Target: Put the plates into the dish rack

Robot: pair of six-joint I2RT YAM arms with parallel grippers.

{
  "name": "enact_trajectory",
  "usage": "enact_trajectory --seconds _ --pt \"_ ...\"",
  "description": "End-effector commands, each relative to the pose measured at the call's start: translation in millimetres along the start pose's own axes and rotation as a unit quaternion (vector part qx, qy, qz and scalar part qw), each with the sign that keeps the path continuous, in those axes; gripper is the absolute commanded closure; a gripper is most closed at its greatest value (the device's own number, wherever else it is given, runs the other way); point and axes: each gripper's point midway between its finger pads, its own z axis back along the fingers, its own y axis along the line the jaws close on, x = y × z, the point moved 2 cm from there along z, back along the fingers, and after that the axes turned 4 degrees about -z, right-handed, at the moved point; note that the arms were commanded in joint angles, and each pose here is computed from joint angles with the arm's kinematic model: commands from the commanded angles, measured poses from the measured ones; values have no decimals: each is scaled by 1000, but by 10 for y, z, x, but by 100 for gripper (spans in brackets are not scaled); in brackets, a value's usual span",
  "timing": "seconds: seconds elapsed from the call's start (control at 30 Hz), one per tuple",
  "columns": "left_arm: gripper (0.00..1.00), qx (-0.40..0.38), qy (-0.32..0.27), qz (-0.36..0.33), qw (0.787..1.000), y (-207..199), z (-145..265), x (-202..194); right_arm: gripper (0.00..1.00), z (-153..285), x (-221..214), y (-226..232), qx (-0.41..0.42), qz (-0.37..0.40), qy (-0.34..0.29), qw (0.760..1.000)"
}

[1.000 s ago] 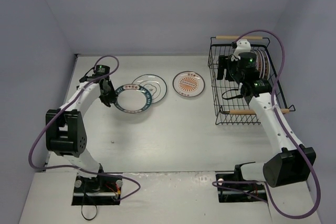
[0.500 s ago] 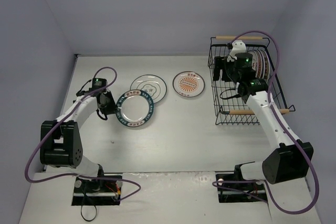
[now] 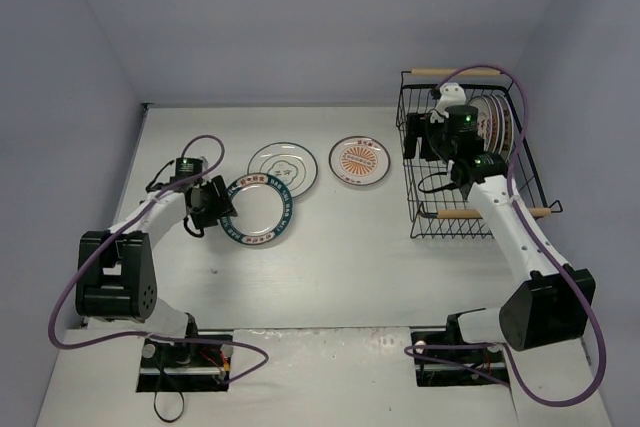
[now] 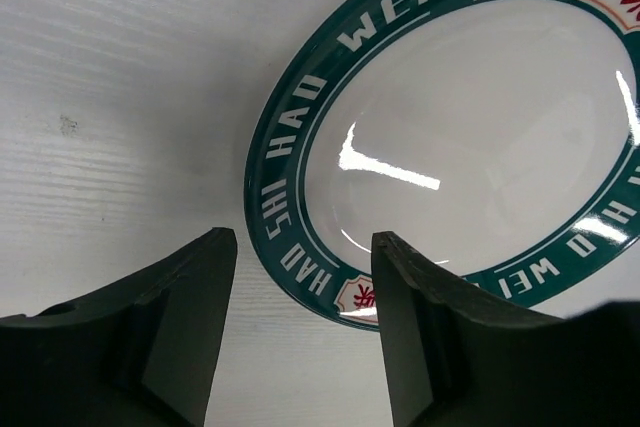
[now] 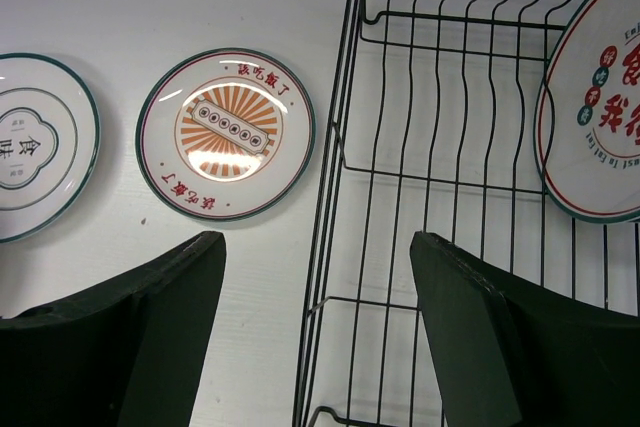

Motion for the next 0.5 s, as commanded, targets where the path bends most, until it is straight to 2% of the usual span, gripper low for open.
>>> enact_trajectory --seconds 0.0,0.2,0.47 --pt "43 -39 -72 -7 997 -74 192 340 24 114 246 115 25 -5 -53 998" --pt "41 -78 -115 3 990 74 185 559 24 178 188 197 55 1 -50 997" --pt "41 -162 -111 -28 980 -48 -69 669 24 253 172 321 98 13 -49 994"
